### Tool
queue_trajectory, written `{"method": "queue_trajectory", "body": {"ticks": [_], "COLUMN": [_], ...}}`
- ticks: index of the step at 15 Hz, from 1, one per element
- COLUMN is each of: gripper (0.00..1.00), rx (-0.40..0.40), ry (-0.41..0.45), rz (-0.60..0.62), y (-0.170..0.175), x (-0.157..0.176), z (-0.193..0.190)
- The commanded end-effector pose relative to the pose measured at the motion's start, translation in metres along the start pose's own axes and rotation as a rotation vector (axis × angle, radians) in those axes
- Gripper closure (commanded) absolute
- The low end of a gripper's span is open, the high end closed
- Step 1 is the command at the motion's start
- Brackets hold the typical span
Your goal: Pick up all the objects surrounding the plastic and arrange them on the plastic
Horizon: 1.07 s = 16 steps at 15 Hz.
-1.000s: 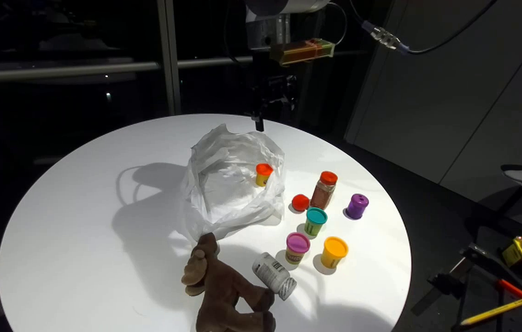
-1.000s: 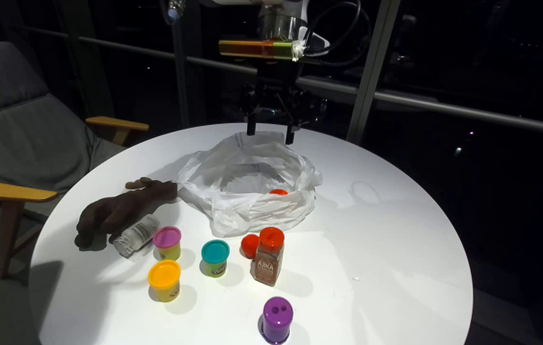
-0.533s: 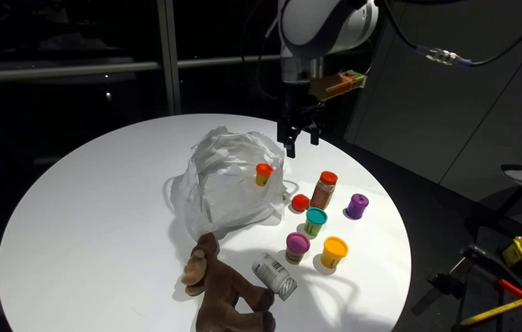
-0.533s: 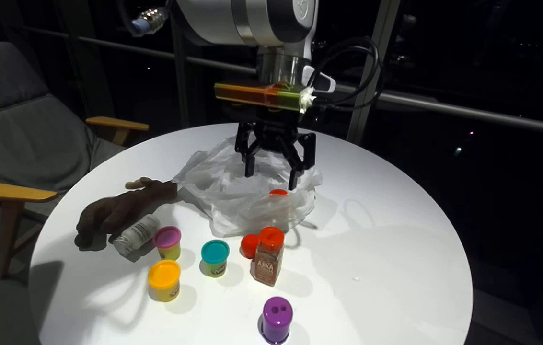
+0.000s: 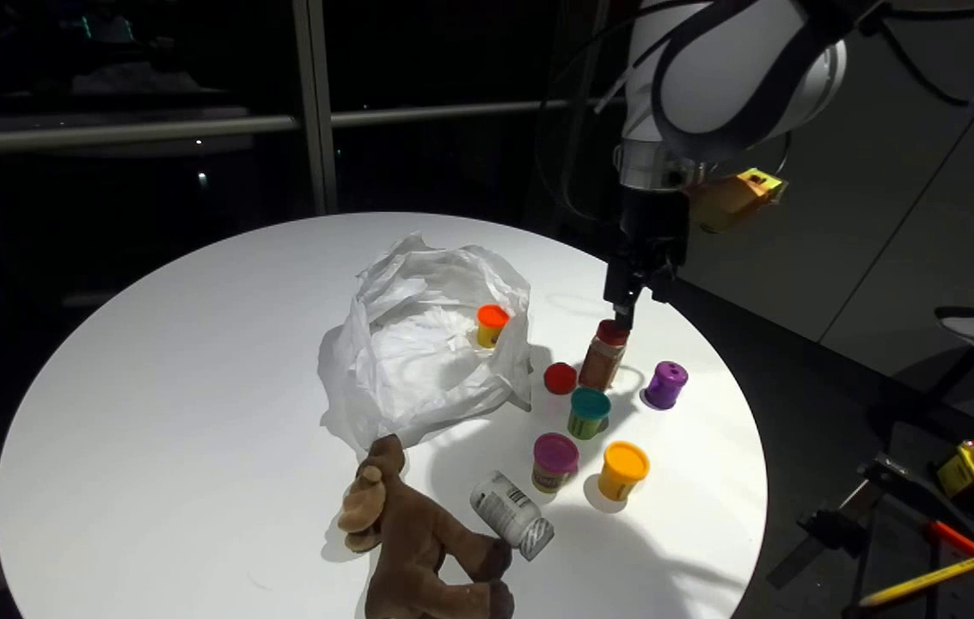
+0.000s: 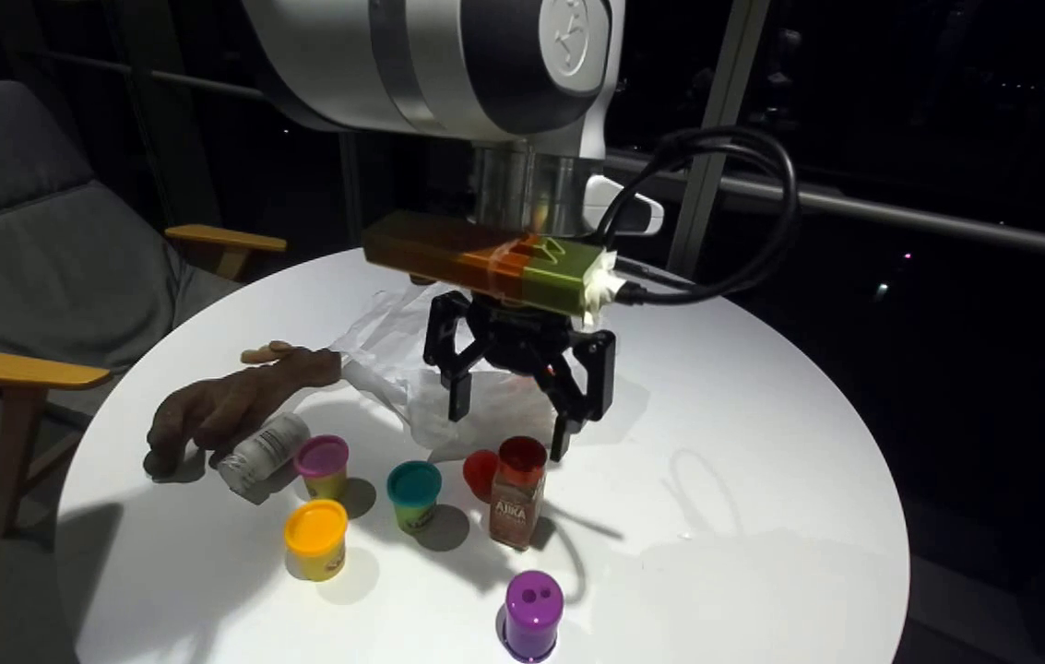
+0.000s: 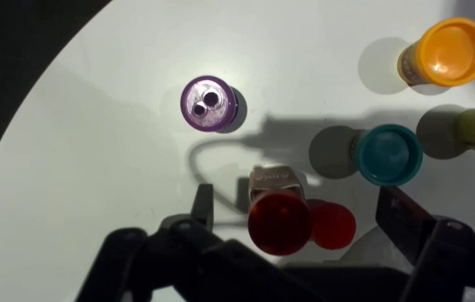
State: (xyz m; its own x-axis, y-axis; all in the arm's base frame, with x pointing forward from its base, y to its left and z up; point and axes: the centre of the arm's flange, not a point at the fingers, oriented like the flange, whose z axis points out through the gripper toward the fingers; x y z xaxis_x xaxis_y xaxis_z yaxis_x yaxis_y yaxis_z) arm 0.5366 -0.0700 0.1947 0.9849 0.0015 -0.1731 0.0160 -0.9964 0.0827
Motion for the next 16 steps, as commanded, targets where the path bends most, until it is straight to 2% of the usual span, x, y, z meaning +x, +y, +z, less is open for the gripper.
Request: {"method": "queue_trajectory", "body": {"ticks": [1,5,8,11,16], "gripper": [0.0,0.0,0.0,0.0,0.0], "rx": [0.031,0.011,-0.043,-0.062,-0.048], "ry": [0.045,0.139,0.226,0.249,0.238], "rz": [-0.049,-0.073,-0.096,-0.1,-0.072], "y": [0.0,-0.014,-0.026,-0.024,-0.009], "x": [-0.06,-0.06,-0.044,-0.029,-0.013], "z": [0.005,0.02,0.017,0.016,0.023]}}
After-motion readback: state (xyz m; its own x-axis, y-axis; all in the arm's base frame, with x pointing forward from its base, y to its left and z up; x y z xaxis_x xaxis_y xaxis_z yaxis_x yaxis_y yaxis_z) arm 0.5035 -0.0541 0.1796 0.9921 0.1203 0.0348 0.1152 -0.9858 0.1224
